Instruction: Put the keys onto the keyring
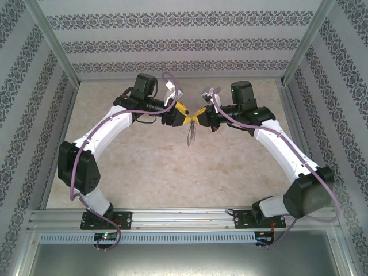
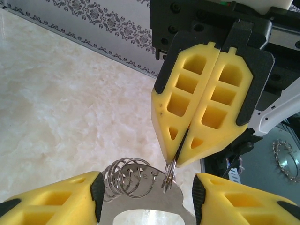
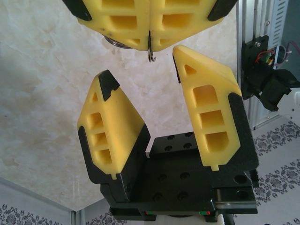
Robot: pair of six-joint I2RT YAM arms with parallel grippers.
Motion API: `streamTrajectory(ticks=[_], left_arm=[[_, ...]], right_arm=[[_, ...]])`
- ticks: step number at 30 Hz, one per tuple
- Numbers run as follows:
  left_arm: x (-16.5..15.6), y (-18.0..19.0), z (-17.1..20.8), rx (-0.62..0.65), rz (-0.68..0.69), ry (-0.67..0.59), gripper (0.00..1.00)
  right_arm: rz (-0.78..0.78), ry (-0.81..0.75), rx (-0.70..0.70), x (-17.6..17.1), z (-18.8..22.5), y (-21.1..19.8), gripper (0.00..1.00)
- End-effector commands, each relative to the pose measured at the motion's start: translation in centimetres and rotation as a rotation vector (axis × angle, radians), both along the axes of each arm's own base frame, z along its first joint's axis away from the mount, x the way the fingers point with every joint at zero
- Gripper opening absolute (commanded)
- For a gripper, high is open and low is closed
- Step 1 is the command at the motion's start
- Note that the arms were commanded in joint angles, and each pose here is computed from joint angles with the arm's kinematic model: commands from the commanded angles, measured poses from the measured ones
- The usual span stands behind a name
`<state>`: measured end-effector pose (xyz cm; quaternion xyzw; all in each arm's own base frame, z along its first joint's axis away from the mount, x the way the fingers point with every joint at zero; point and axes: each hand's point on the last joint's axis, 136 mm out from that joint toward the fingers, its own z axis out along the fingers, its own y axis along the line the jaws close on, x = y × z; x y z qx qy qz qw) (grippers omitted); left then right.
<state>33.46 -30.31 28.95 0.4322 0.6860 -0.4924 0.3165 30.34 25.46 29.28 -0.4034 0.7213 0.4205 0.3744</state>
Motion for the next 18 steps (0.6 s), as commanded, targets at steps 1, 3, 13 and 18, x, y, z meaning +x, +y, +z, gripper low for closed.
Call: streamTrajectory(ticks=[1, 3, 13, 18], left_arm=[[-0.2, -0.2, 1.1, -0.033, -0.030, 0.003, 0.52], [-0.2, -0.4, 1.1, -0.033, -0.033, 0.005, 0.50], [-0.5, -1.2, 1.4, -0.044, -0.058, 0.007, 0.36], [-0.8, -1.6, 1.3, -0.046, -0.072, 0.010, 0.23]], right_arm=[[0.038, -0.047, 0.049, -0.1, 1.9, 0.4, 0.00], [0.043, -0.046, 0.053, -0.1, 1.9, 0.6, 0.00], [0.043, -0.044, 0.053, 0.0, 1.7, 0.6, 0.00], [0.042, -0.046, 0.053, 0.0, 1.6, 0.6, 0.00]])
